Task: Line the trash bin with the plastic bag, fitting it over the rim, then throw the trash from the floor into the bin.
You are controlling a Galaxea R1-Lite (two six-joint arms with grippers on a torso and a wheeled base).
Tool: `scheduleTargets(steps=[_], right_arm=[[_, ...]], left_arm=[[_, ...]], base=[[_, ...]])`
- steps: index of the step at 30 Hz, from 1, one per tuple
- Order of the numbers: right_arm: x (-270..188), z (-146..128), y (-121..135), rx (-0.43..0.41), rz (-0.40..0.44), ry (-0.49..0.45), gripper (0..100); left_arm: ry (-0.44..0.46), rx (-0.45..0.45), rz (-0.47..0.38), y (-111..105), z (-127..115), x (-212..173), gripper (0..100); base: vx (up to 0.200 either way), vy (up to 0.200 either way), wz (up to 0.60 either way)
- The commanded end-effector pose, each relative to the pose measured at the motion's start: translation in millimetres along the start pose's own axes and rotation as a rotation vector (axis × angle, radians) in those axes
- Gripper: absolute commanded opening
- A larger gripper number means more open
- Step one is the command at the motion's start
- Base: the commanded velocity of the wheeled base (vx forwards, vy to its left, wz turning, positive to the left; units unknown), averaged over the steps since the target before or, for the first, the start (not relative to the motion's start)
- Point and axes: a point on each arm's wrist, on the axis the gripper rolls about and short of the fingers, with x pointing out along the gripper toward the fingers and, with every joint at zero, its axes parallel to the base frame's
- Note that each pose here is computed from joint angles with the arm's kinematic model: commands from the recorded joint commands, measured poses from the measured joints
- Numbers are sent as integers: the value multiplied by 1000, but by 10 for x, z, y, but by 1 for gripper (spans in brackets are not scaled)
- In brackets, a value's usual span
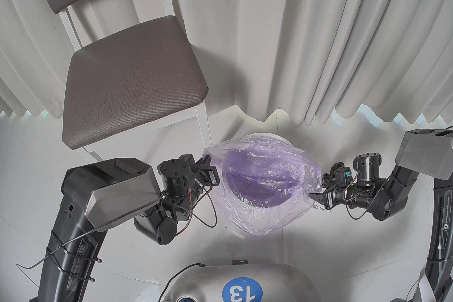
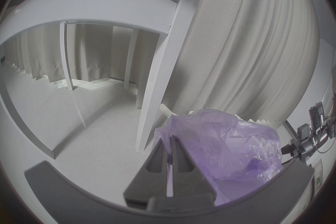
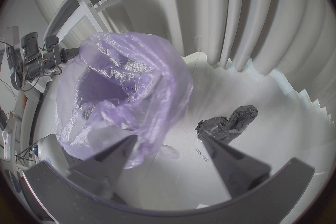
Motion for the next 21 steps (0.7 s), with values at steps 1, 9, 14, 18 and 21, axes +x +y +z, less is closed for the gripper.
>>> scheduleTargets(steps=[1,9,14,18,21], right_arm=[[-327,331,31,-49,7,-25,100],[-602,657,76,-159,28,-57,100],[-697,913,118,-189,32,-96,100],[-641,1111,228,-218,52,-137,100],[-495,1210,398,-252,87,-159,100]], left_arm=[[-5,-2,2,13,4,0,0],[-12,-4,0,9,26,-11,0],[-14,-4,-2,1,33,-13,0],[-14,-4,-4,-10,18,-9,0],[-19,-5,-3,-11,30,-15,0]], base=[[0,0,0],[0,0,0],[0,0,0],[0,0,0],[0,0,0]])
